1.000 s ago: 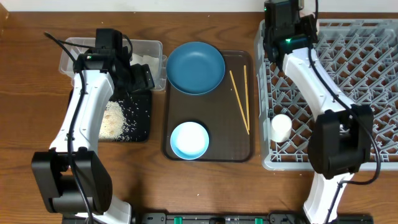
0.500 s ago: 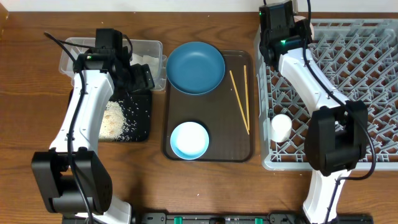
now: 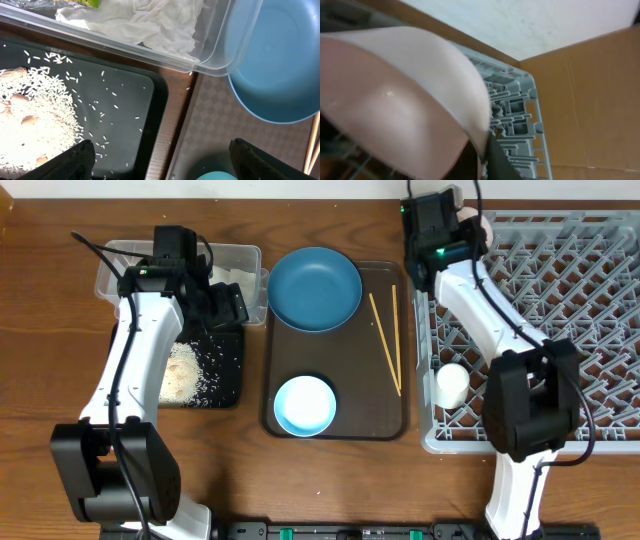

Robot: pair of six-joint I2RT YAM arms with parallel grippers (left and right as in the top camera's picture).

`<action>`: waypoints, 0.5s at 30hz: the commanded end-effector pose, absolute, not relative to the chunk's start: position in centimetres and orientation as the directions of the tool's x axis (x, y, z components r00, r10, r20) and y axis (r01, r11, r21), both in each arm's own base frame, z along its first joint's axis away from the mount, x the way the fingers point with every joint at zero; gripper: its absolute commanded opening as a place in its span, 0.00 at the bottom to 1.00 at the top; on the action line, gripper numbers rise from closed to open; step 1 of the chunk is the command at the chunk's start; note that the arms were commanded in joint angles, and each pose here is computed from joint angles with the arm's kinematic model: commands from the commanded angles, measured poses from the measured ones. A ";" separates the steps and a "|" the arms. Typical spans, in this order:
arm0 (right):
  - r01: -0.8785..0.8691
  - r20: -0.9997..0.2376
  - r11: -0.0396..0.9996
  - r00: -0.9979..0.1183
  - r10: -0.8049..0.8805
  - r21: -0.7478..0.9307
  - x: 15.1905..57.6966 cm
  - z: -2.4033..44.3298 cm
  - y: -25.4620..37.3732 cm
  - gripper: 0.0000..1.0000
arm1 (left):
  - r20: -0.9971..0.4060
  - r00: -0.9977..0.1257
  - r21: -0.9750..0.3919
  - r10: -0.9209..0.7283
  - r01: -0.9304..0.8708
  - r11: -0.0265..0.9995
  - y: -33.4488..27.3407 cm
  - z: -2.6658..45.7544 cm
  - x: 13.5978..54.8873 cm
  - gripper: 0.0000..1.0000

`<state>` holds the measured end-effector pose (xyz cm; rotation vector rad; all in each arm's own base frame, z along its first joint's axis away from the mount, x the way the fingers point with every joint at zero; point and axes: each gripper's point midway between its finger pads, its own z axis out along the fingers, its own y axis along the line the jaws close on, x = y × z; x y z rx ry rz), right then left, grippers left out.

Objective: Sort waste into correct bins and load items into the dishwasher rack
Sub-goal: 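Lift the pink bowl and place it upright in the rack's back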

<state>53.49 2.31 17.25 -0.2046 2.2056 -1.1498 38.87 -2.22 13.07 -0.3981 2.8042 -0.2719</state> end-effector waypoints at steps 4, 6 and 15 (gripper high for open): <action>0.039 -0.385 0.590 -0.792 -0.473 -0.806 52.5 15.4 5.7 0.45 | -0.282 -0.914 -0.212 -0.292 -0.237 0.948 -1.8 13.6 39.0 0.88; 0.038 -0.389 0.593 -0.788 -0.478 -0.804 52.4 15.4 6.1 0.53 | -0.282 -0.914 -0.212 -0.292 -0.237 0.948 -1.8 13.6 39.1 0.88; 0.058 -0.451 0.643 -0.760 -0.468 -0.764 52.4 17.0 7.1 0.78 | -0.282 -0.914 -0.212 -0.292 -0.237 0.948 -1.8 13.6 39.0 0.88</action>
